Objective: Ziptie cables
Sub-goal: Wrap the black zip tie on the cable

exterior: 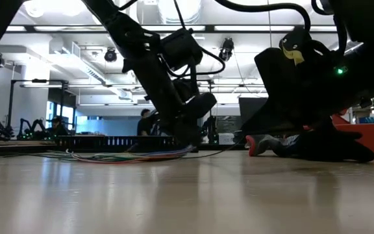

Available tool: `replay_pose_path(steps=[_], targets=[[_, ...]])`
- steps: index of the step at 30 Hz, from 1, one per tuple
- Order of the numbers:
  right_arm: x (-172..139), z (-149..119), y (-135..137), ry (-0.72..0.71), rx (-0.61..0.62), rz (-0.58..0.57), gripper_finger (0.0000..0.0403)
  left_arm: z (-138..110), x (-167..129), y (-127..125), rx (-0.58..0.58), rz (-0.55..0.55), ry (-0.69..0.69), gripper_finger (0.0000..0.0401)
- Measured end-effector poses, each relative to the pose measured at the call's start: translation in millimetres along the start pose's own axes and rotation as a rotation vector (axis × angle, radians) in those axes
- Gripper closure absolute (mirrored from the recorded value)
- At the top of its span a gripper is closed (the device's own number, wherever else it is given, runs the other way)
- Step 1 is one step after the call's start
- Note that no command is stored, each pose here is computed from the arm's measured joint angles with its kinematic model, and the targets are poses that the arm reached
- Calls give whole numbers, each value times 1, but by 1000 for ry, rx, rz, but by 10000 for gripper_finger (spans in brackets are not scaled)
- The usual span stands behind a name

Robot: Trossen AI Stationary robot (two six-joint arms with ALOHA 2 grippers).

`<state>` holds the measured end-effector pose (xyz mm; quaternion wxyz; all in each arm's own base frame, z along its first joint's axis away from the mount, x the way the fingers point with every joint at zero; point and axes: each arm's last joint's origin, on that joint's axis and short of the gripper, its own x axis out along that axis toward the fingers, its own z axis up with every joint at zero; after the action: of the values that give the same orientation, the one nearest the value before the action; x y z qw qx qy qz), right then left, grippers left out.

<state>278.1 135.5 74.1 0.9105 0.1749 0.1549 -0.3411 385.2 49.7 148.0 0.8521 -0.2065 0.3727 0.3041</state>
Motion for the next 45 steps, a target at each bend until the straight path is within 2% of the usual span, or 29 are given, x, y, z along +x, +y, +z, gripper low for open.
replay_pose_path(steps=[3, 8, 10, 12, 14, 17, 21, 26, 29, 38, 45], targets=[[0, 0, 0, 2, 0, 1, 403, 1, -8, 2, 40, -5, 37, 233], [0, 0, 0, 3, -3, 0, 403, 5, -50, 8, 84, 66, 51, 175], [0, 0, 0, 4, -7, 1, 403, 0, -70, 7, 91, 97, 30, 163], [0, 0, 0, 7, -12, 3, 403, -6, -90, 5, 77, 78, 3, 157], [0, 0, 0, 8, -15, 4, 403, -19, -105, 6, 45, 63, -13, 155], [0, 0, 0, 10, -25, 7, 403, -47, -113, 8, -20, 49, -35, 160], [-1, 0, 1, 9, -40, 11, 403, -82, -104, 20, -148, 20, -37, 176], [-1, 0, 2, 8, -36, 14, 403, -105, -84, 33, -373, -133, -112, 199], [-1, 0, 2, 9, -36, 14, 403, -115, -76, 44, -473, -112, -147, 214], [-1, 1, 4, 20, -41, 25, 403, -123, -61, 46, -607, -98, -153, 257], [-1, 1, 4, 20, -47, 26, 403, -128, -40, 47, -684, -27, -155, 253]])
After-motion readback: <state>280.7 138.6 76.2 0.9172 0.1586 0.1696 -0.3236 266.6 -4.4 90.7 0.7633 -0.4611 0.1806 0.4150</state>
